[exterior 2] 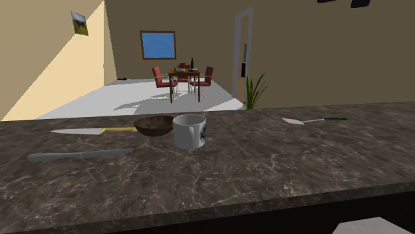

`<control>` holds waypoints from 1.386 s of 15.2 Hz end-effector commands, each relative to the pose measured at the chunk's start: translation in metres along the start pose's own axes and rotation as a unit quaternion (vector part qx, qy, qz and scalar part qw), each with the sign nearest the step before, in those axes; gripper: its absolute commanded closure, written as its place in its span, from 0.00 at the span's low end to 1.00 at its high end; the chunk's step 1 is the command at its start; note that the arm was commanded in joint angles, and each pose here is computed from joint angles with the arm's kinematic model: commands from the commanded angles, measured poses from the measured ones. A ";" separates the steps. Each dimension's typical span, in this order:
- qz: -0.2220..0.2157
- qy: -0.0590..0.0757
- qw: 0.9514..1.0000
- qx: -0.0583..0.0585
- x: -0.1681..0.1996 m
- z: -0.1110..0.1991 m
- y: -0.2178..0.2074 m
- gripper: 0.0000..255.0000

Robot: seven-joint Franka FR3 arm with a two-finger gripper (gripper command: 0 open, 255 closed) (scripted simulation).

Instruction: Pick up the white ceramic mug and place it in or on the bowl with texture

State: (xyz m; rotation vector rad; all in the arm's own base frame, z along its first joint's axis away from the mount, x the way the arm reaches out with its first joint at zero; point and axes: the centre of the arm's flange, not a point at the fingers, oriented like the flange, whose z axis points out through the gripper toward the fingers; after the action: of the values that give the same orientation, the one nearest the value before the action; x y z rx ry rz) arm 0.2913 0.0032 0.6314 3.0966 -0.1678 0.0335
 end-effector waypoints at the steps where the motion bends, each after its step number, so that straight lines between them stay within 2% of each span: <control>1: 0.000 0.000 1.000 0.000 0.000 0.000 0.000 0.00; 21: 0.006 -0.007 1.000 0.029 0.210 0.161 -0.018 0.00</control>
State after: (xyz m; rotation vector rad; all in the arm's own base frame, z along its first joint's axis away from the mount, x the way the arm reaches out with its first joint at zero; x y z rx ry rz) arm 0.4957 -0.0075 0.4864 3.1519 -0.1893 0.0183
